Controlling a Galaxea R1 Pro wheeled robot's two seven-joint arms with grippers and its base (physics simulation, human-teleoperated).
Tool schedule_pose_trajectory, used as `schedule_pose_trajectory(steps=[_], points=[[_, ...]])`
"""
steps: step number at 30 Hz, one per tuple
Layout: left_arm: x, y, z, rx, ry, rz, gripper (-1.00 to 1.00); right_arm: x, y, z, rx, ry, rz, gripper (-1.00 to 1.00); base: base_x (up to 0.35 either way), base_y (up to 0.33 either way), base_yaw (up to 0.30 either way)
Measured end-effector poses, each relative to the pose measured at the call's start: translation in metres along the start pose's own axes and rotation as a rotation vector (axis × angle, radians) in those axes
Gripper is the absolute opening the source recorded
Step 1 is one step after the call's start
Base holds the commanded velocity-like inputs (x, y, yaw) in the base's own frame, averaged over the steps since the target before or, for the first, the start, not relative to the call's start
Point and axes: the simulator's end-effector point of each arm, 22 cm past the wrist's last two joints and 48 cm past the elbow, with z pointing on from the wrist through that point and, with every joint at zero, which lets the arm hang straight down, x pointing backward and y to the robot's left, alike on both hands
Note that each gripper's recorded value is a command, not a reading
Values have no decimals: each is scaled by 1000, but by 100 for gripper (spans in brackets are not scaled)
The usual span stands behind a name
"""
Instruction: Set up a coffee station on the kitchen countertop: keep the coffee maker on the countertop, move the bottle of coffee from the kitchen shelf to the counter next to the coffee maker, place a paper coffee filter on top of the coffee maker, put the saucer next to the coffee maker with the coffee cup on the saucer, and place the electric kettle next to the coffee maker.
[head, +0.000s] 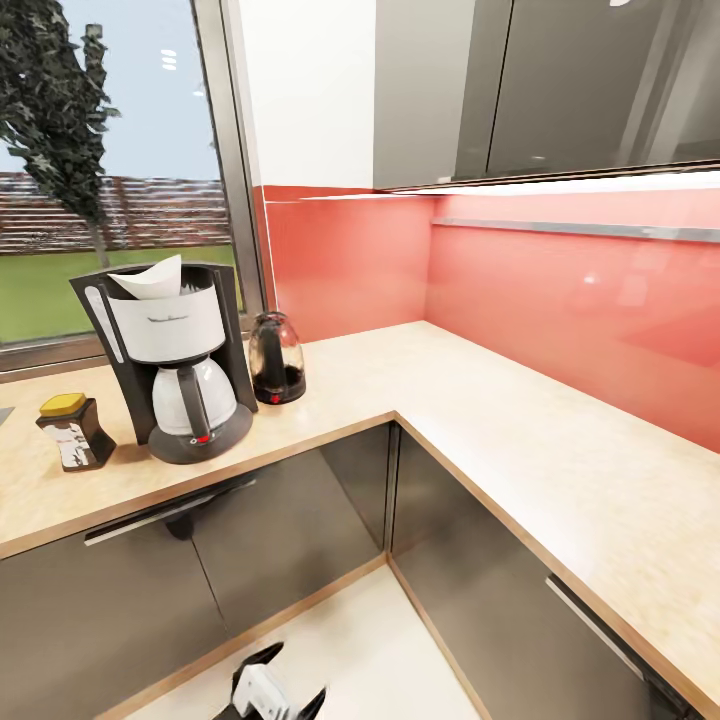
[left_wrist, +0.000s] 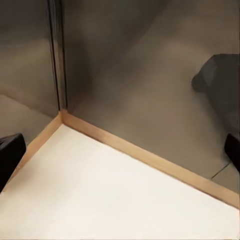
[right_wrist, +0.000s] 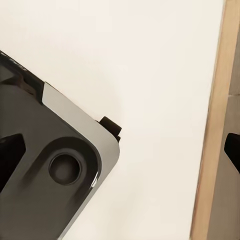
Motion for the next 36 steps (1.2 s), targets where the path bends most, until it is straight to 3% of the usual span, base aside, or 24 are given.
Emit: schedule_pose_trajectory(steps=[6, 11, 16, 22, 36], points=[[69, 12, -25, -97, 117, -39, 100, 0, 0, 0, 3, 0, 4, 100, 0, 0, 0], [152, 12, -64, -153, 275, -71, 100, 1, -1, 0, 5, 1, 7, 100, 0, 0, 0], [199, 24, -88, -219, 365, -93, 100, 1, -1, 0, 7, 0, 6, 100, 0, 0, 0], [216, 38, -88, -315, 383, -158, 100, 1, -2, -1, 8, 0, 6, 100, 0, 0, 0], [220, 38, -87, -333, 386, -181, 100, 1, -1, 0, 7, 2, 7, 100, 0, 0, 62]])
